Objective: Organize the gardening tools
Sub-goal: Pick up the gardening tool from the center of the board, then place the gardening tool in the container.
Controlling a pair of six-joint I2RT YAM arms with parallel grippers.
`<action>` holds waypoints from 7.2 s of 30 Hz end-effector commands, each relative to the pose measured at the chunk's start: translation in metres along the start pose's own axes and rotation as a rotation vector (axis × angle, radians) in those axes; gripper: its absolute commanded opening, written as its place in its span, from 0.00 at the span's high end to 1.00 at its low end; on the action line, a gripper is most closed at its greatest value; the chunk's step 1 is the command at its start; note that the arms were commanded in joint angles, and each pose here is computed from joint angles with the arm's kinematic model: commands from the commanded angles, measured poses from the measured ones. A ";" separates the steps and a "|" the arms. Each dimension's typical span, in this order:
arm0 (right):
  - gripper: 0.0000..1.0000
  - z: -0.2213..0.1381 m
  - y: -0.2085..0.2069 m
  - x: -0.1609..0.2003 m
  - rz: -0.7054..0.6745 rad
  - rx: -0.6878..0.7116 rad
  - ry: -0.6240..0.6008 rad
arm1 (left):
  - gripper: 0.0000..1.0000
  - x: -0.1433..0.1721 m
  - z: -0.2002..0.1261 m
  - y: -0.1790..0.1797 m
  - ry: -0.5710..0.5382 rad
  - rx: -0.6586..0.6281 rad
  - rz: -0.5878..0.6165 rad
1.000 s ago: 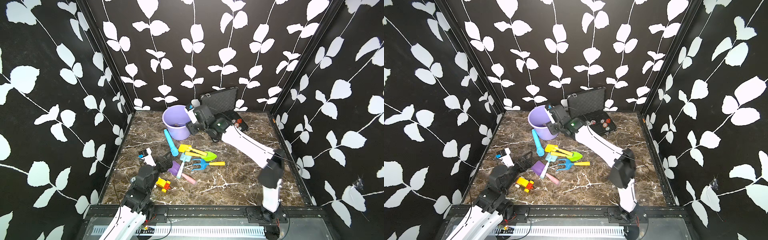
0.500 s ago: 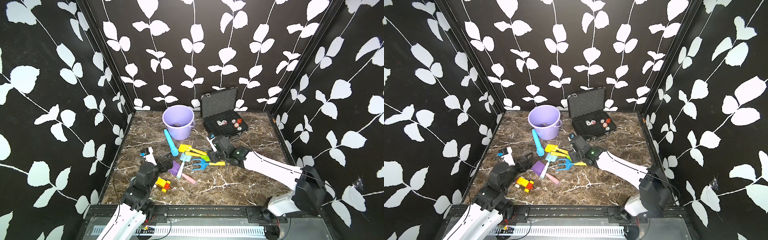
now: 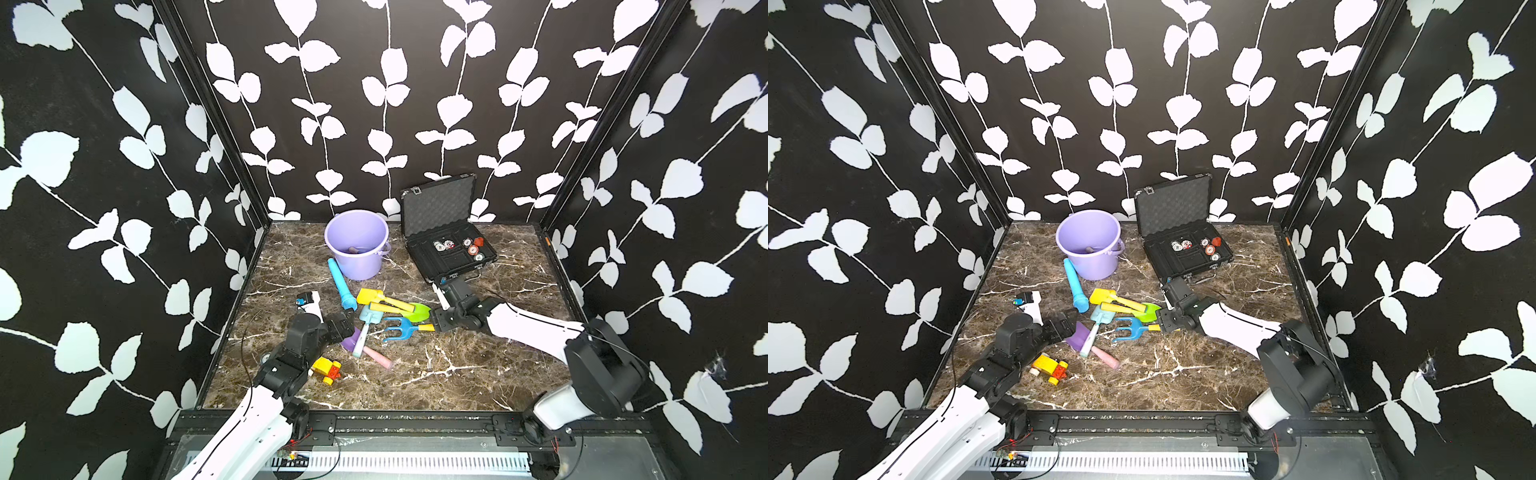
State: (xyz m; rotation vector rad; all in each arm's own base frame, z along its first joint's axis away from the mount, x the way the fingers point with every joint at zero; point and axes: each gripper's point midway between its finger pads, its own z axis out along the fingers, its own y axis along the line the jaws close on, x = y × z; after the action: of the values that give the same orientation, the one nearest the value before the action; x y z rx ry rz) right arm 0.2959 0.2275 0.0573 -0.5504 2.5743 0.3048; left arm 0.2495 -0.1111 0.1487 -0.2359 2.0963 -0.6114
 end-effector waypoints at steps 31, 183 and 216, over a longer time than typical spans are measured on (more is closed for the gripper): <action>0.27 0.001 0.047 0.014 -0.189 0.049 0.112 | 0.01 -0.005 0.003 -0.017 0.005 0.071 0.026; 0.80 -0.079 0.133 -0.010 -0.184 -0.330 -0.522 | 1.00 0.019 0.037 -0.190 0.153 0.680 0.243; 0.01 -0.098 0.064 0.004 -0.074 -0.091 -0.610 | 1.00 -0.186 -0.045 -0.215 -0.609 0.280 0.709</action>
State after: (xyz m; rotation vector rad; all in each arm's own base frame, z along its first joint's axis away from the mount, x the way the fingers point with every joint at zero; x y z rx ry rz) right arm 0.2207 0.2585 0.1424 -0.5323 1.9681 0.4995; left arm 0.2968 -0.2265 0.3849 0.4553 1.4196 -0.4725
